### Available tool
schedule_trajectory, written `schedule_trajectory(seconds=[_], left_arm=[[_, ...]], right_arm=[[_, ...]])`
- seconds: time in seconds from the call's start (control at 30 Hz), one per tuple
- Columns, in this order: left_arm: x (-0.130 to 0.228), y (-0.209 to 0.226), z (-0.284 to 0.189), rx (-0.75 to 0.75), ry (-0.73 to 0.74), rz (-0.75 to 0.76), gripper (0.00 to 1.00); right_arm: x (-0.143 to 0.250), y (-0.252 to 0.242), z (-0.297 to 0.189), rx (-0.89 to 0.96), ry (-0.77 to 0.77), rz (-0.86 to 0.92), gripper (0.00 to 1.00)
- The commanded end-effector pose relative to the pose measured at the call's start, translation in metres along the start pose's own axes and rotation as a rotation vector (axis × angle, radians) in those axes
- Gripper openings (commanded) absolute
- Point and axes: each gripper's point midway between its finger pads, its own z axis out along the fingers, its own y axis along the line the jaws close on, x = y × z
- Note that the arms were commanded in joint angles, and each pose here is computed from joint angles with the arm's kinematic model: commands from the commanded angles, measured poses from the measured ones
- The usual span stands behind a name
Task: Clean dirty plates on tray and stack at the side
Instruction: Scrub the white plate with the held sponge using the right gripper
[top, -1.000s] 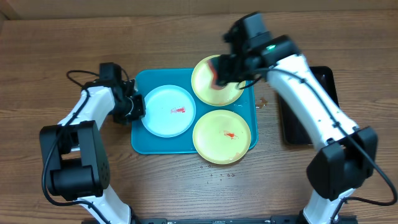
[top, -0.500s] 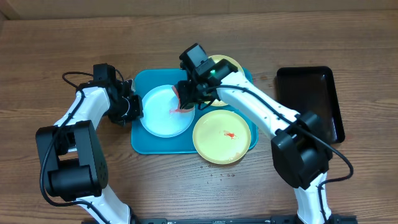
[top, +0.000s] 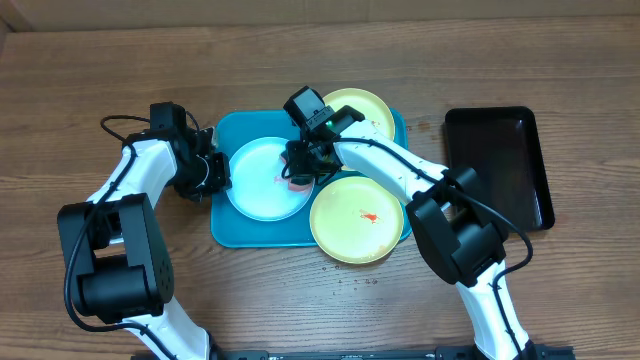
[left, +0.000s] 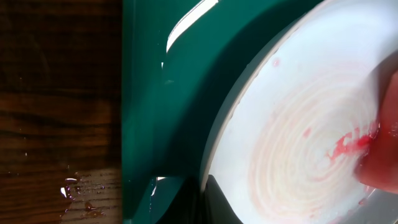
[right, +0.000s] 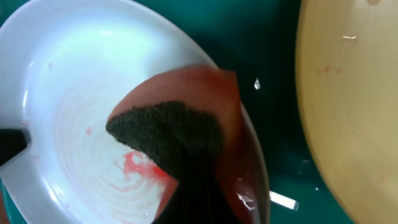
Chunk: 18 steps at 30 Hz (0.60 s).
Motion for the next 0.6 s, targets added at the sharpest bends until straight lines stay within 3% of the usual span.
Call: schedule_trajectory(seconds=[0.0, 0.4, 0.57], left_arm=[[0.005, -0.003, 0.005, 0.026, 0.02, 0.021, 0.04], [0.003, -0.014, 0.004, 0.094, 0.011, 0.027, 0.04], [0.003, -0.014, 0.004, 0.093, 0.011, 0.027, 0.04]], right_arm=[[0.005, 0.008, 0.007, -0.026, 0.03, 0.011, 0.04], [0.044, 0.073, 0.02, -0.142, 0.084, -0.077, 0.04], [0.056, 0.067, 0.021, -0.101, 0.119, -0.075, 0.04]])
